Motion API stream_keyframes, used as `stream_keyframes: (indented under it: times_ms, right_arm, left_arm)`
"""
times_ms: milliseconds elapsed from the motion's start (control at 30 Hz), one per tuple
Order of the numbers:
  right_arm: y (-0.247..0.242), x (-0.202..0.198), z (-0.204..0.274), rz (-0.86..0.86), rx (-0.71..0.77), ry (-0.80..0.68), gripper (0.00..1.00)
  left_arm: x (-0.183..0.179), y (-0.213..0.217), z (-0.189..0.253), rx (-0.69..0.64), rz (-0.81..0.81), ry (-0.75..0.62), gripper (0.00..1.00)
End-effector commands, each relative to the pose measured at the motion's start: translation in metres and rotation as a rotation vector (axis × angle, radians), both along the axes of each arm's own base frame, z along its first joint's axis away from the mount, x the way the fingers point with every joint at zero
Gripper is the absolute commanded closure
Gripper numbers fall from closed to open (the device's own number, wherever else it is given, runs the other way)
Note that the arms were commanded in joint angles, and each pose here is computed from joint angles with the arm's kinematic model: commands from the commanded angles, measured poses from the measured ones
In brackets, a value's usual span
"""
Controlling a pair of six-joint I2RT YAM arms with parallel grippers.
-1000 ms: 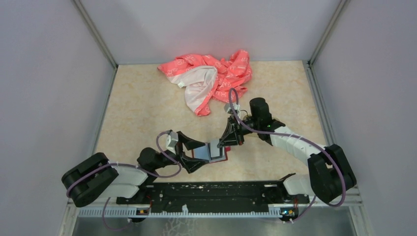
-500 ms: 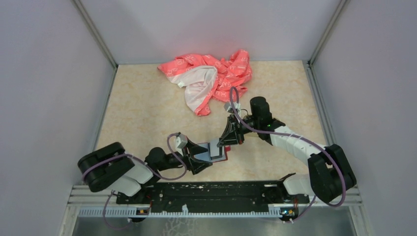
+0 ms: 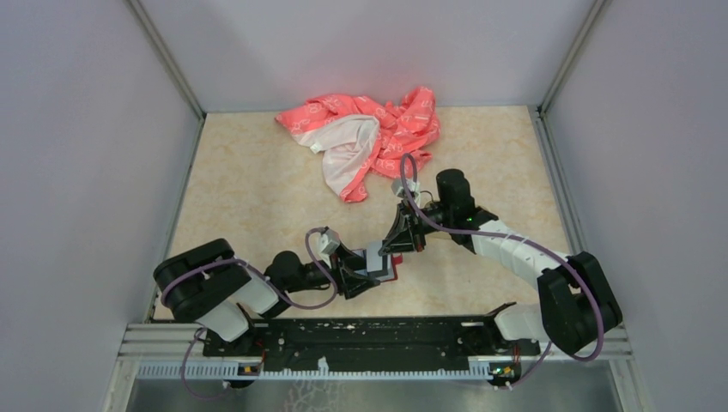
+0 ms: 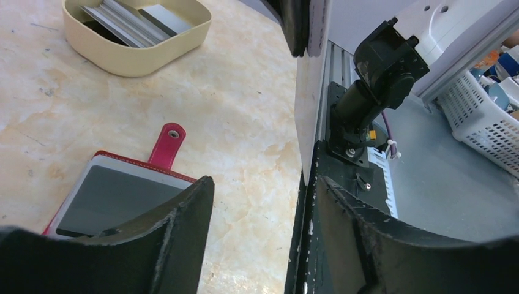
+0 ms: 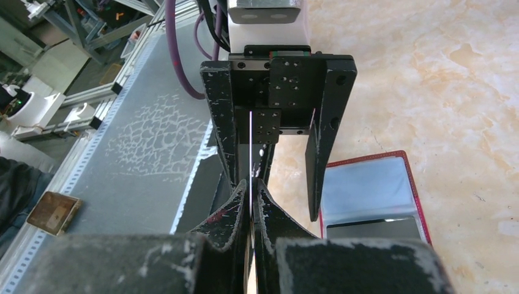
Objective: Put the credit cards into the card holder
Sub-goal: Insert the credit card into the card holder.
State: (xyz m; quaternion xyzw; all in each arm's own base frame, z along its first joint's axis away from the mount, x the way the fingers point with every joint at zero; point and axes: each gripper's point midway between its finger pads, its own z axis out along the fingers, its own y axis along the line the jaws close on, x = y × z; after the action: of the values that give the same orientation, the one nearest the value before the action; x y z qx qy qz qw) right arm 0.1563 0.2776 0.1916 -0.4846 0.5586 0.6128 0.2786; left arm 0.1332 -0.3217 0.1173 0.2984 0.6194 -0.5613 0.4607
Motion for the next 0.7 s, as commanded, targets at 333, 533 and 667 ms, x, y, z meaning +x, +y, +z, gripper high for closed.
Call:
stream_keyframes:
  times_ms: [333, 533, 667]
  right_arm:
    - [0.002, 0.001, 0.009, 0.019, 0.034, -0.105, 1.0]
    - [0.001, 0.0, 0.008, 0.021, 0.035, -0.108, 1.0]
    - [0.001, 0.0, 0.007, 0.019, 0.032, -0.111, 1.0]
  left_arm:
    - [0.002, -0.005, 0.09, -0.308, -0.001, -0.114, 0.4]
    - [0.003, -0.003, 0.088, -0.309, 0.003, -0.082, 0.39]
    - [0.005, 0.002, 0.086, -0.313, 0.019, -0.046, 0.38]
